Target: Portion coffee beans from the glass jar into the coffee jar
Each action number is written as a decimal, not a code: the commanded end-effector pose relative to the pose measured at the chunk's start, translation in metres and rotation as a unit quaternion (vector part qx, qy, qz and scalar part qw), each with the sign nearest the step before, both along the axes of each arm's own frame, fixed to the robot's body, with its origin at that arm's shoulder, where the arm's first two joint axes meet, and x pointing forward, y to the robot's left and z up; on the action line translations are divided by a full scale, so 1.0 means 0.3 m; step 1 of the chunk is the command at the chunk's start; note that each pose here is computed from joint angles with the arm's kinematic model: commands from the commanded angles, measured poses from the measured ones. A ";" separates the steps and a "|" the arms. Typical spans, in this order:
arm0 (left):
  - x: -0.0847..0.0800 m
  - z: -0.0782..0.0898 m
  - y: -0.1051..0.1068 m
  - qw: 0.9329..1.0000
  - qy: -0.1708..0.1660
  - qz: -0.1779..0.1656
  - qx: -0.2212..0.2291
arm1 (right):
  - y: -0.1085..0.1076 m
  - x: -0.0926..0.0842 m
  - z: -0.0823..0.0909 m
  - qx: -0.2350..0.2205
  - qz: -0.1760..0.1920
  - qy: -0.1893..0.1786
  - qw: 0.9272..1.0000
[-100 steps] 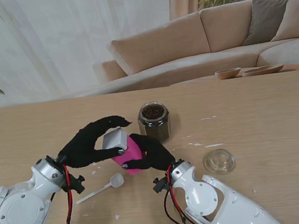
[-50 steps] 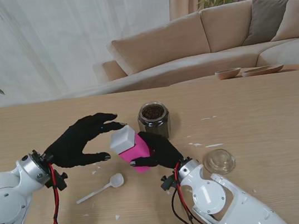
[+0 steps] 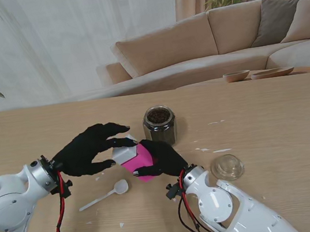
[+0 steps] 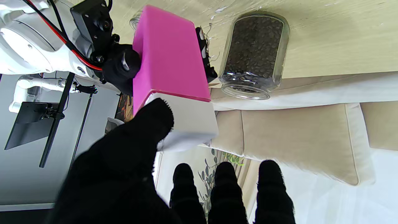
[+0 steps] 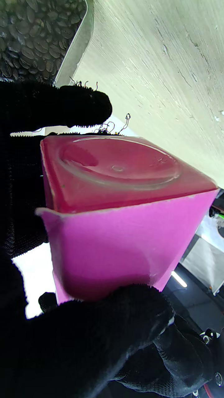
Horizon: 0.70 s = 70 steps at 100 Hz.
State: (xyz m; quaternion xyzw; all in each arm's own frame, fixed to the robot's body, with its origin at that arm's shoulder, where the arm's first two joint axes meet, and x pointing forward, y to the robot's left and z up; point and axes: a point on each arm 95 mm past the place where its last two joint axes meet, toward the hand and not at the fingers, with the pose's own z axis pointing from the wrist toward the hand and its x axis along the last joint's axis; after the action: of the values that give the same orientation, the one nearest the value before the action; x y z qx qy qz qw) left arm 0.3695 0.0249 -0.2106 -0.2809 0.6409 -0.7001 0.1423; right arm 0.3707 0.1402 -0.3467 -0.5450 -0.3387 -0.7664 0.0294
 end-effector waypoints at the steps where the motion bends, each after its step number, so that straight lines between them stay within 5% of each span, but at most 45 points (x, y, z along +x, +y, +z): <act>1: -0.008 -0.009 -0.014 1.000 0.006 -0.008 0.011 | 0.015 -0.007 0.002 0.000 0.012 0.000 1.000; 70: -0.012 -0.004 -0.036 1.000 0.027 -0.005 0.006 | 0.024 -0.009 -0.001 0.003 0.013 0.002 1.000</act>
State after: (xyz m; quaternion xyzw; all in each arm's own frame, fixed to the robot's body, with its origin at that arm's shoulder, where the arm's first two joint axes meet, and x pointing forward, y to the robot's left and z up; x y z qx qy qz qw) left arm 0.3681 0.0160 -0.2106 -0.2924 0.6450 -0.6942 0.1286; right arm 0.3696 0.1427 -0.3501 -0.5449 -0.3447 -0.7636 0.0339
